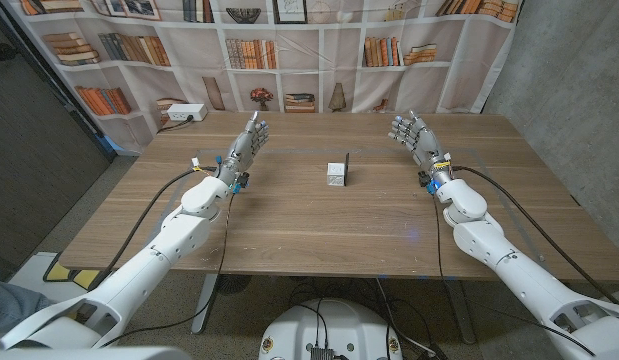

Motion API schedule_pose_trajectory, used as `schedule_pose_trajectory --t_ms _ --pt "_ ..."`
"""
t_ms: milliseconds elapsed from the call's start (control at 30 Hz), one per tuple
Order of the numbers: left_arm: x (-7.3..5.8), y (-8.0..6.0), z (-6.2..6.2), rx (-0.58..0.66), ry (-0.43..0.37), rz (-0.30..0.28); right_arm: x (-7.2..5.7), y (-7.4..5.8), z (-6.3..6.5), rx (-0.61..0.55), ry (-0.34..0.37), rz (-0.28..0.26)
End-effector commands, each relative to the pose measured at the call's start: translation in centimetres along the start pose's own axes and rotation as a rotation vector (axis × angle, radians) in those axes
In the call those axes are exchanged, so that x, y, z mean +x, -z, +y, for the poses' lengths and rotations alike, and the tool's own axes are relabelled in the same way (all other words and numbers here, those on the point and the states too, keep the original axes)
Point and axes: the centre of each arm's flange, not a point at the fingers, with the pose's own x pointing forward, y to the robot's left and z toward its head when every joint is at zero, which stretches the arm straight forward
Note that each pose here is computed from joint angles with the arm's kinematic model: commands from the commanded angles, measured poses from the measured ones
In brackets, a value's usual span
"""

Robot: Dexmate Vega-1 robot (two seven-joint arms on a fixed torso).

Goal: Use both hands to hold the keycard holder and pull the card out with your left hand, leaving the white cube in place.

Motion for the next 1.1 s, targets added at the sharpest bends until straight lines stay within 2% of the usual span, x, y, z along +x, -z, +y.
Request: schedule_pose_trajectory --t_ms 33,500,833,1100 --pt "-0.9 -0.3 0.1 0.026 -0.022 -0.027 0.0 -1.7 0.5 -0.121 -0.016 -0.060" --pt "-1.9 -0.8 0.5 0.038 -0.042 -0.033 0.2 -1.9 1.0 -0.226 0.003 -0.108" --pt "-2.1 -1.0 0.8 0.041 -0.047 -0.039 0.7 -3.3 1.4 -0.413 0.002 -0.145" --pt "-2.1 -1.2 0.9 0.043 -0.046 -0.051 0.4 -4.5 1.8 -0.535 0.033 -0.186"
